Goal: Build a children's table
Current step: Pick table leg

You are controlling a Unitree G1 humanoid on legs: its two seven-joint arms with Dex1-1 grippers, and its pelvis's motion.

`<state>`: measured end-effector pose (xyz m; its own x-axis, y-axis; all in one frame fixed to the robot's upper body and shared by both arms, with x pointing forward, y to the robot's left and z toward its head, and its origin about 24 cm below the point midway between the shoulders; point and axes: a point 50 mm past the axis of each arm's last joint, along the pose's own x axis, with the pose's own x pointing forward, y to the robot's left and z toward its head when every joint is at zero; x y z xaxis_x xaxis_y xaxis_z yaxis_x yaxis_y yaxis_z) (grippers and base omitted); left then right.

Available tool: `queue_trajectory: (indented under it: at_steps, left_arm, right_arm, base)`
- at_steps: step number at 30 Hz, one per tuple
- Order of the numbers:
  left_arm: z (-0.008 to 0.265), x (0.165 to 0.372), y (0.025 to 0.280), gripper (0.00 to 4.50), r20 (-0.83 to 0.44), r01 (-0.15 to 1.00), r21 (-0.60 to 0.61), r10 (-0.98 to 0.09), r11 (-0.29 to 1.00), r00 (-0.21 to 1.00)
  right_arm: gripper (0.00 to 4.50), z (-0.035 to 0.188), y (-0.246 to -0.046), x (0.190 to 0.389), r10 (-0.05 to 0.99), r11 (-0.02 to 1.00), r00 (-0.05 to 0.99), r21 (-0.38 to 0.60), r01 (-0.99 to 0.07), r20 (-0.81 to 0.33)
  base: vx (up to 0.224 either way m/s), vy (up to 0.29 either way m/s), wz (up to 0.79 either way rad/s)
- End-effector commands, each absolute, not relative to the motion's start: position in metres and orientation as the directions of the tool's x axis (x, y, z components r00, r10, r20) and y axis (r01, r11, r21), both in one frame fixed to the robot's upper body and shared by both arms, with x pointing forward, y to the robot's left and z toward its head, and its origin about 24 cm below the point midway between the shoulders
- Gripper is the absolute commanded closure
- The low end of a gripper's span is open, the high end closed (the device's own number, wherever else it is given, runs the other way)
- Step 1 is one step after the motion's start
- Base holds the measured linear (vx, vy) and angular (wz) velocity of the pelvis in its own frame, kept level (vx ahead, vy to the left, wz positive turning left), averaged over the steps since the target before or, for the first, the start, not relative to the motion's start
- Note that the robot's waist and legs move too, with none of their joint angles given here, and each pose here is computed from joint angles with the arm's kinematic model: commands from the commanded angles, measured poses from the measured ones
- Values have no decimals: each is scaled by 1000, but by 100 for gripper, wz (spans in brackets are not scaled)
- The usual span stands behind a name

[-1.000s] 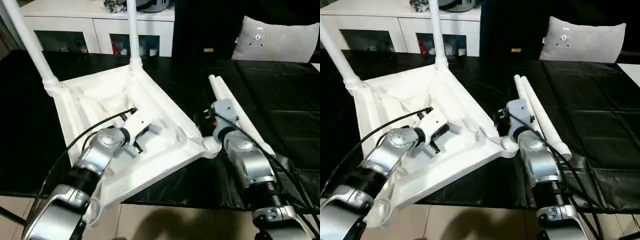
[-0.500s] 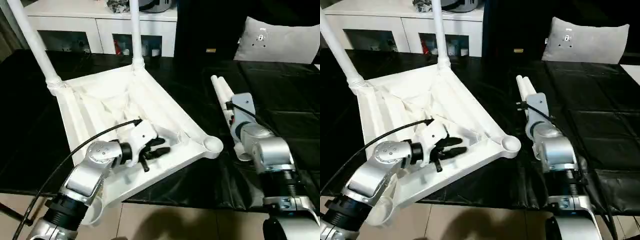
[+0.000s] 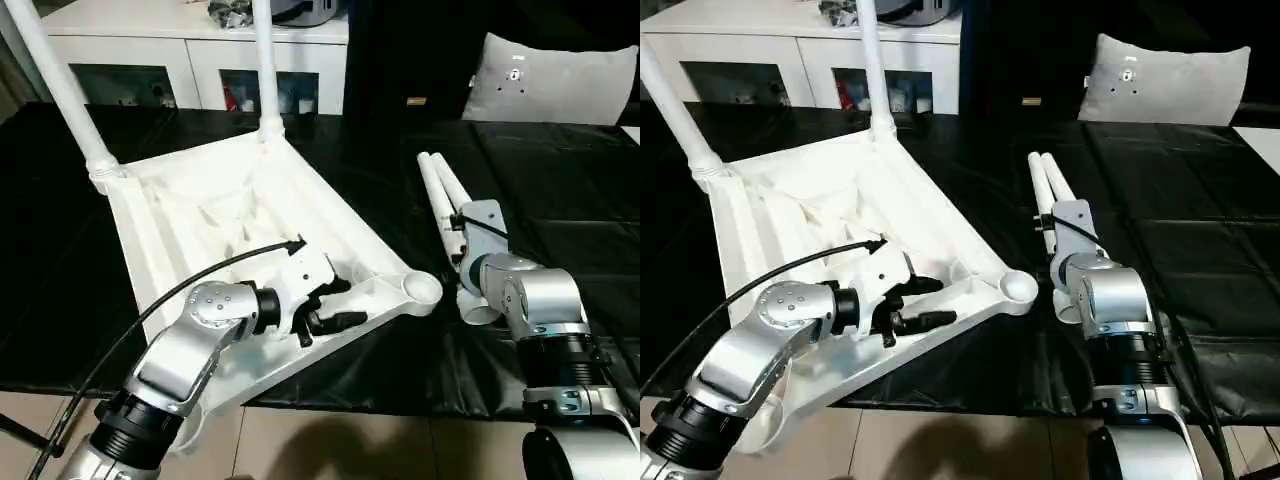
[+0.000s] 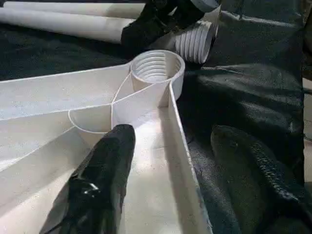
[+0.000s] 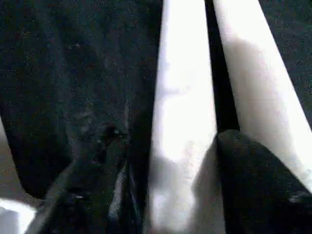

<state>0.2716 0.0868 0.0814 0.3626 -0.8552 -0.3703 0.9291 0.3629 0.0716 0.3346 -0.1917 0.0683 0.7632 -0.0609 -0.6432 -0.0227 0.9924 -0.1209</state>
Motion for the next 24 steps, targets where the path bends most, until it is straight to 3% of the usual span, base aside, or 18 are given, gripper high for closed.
queue_trajectory:
  at_steps: [1,4,5,11,13,15,24]
  left_arm:
    - [83,269,85,123,-372,932,75,-858,354,355]
    - [83,269,85,106,-383,932,80,-852,354,356]
    - [82,269,85,91,-386,932,82,-851,353,356]
    - [83,268,83,47,-390,935,80,-852,347,349]
    - [83,267,82,43,-389,936,78,-854,344,346]
    - [84,267,82,9,-390,937,77,-855,342,343]
    - [83,268,81,0,-393,936,83,-852,342,346]
  right_arm:
    - [133,69,-197,334,-76,993,757,-115,1,-649]
    - [133,67,-197,333,-64,995,745,-96,0,-664]
    - [162,65,-197,332,-54,997,738,-82,-3,-673]
    - [217,54,-194,326,-4,1000,687,-20,-15,-726]
    - [217,50,-194,324,6,1000,670,-5,-16,-742]
    - [253,47,-194,323,13,1000,660,6,-12,-752]
    - [269,46,-197,322,-2,1000,665,7,11,-747]
  base:
    - [0,0,0]
    - [0,0,0]
    - [0,0,0]
    - [0,0,0]
    - [0,0,0]
    - [0,0,0]
    - [0,0,0]
